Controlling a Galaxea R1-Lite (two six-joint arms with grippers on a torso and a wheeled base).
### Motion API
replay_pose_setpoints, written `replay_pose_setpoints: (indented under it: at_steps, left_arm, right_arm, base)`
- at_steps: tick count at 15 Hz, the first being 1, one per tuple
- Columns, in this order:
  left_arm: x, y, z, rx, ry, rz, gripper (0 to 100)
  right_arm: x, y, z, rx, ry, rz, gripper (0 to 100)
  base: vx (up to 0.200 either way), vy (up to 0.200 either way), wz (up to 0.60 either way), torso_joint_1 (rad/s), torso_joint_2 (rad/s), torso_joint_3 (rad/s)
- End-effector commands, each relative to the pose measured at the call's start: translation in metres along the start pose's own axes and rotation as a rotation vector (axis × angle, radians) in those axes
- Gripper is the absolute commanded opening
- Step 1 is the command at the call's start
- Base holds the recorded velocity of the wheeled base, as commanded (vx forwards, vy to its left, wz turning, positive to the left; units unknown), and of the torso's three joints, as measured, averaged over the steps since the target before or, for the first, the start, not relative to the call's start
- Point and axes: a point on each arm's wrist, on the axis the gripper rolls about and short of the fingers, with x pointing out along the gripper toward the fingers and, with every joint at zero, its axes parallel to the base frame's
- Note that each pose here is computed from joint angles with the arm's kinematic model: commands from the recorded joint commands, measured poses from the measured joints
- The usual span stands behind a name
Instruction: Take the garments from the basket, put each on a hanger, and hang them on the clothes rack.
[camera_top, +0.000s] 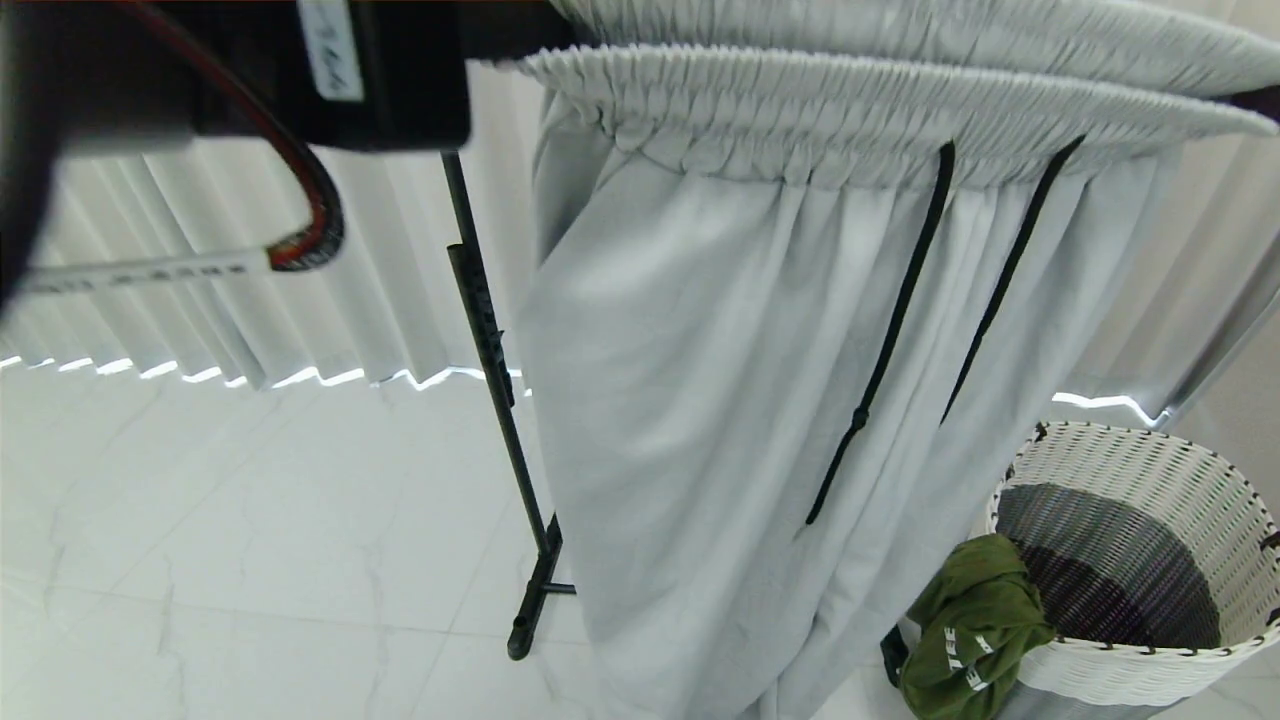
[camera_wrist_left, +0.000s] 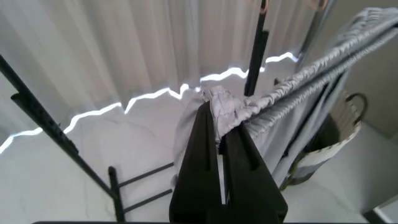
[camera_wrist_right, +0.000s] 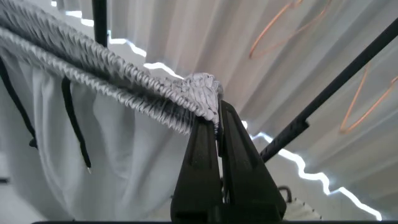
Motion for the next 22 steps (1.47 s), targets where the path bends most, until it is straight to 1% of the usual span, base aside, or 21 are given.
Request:
replay_pose_setpoints:
  at_steps: [1, 2, 4, 5, 8, 9, 11, 12, 13, 16, 17, 18, 19, 21, 22]
  left_arm:
    - [0.013, -0.007, -0.009, 0.023, 0.033, 0.010, 0]
    - [0.012, -0.005, -0.006, 0.016, 0.018, 0.011, 0]
    - [0.011, -0.004, -0.005, 0.014, 0.016, 0.012, 0]
    - [0.011, -0.005, -0.005, 0.015, 0.017, 0.012, 0]
    - [0.010, -0.003, -0.004, 0.013, 0.012, 0.015, 0]
    - [0.011, 0.000, -0.004, 0.013, 0.011, 0.031, 0]
    - [0.014, 0.008, -0.004, 0.046, 0.015, 0.070, 0]
    - [0.015, 0.012, -0.004, 0.077, 0.018, 0.088, 0]
    - [0.015, 0.012, -0.004, 0.088, 0.018, 0.088, 0]
    - [0.017, 0.014, -0.005, 0.086, 0.016, 0.102, 0]
    - [0.020, 0.020, -0.007, 0.084, 0.022, 0.129, 0]
    - [0.022, 0.024, -0.006, 0.084, 0.023, 0.147, 0]
    - [0.019, 0.026, -0.005, 0.084, 0.017, 0.150, 0]
    - [0.011, 0.030, -0.005, 0.120, 0.011, 0.150, 0]
    - [0.004, 0.035, -0.006, 0.157, 0.012, 0.160, 0]
  right_arm:
    - [-0.016, 0.001, -0.007, -0.001, -0.007, 0.002, 0]
    - [-0.019, 0.001, -0.006, 0.000, -0.013, 0.000, 0]
    - [-0.019, 0.001, -0.008, -0.001, -0.005, 0.003, 0]
    - [-0.018, 0.001, -0.008, -0.001, -0.002, 0.003, 100]
    - [-0.019, 0.002, -0.010, -0.001, 0.002, 0.005, 100]
    - [-0.022, 0.003, -0.014, -0.002, 0.010, 0.007, 100]
    - [-0.027, 0.005, -0.021, -0.002, 0.019, 0.011, 100]
    - [-0.032, 0.005, -0.025, -0.003, 0.021, 0.017, 100]
    - [-0.034, 0.005, -0.026, -0.002, 0.018, 0.016, 100]
    - [-0.041, 0.005, -0.025, 0.000, -0.001, 0.028, 100]
    - [-0.045, 0.005, -0.025, 0.002, -0.014, 0.046, 100]
    - [-0.046, 0.005, -0.026, 0.004, -0.010, 0.038, 100]
    - [-0.045, 0.003, -0.028, 0.006, 0.008, -0.003, 100]
    - [-0.038, -0.006, -0.039, 0.004, 0.122, -0.154, 100]
    - [-0.037, -0.012, -0.047, 0.000, 0.207, -0.235, 100]
  base:
    - [0.000, 0.000, 0.00, 0.000, 0.00, 0.000]
    - [0.000, 0.000, 0.00, 0.000, 0.00, 0.000]
    - [0.000, 0.000, 0.00, 0.000, 0.00, 0.000]
    - [0.000, 0.000, 0.00, 0.000, 0.00, 0.000]
    - [0.000, 0.000, 0.00, 0.000, 0.00, 0.000]
    - [0.000, 0.000, 0.00, 0.000, 0.00, 0.000]
    - [0.000, 0.000, 0.00, 0.000, 0.00, 0.000]
    - [0.000, 0.000, 0.00, 0.000, 0.00, 0.000]
    - [0.000, 0.000, 0.00, 0.000, 0.00, 0.000]
    - [0.000, 0.000, 0.00, 0.000, 0.00, 0.000]
    - [0.000, 0.000, 0.00, 0.000, 0.00, 0.000]
    - [0.000, 0.000, 0.00, 0.000, 0.00, 0.000]
    - [0.000, 0.000, 0.00, 0.000, 0.00, 0.000]
    - [0.000, 0.000, 0.00, 0.000, 0.00, 0.000]
    - [0.000, 0.000, 0.00, 0.000, 0.00, 0.000]
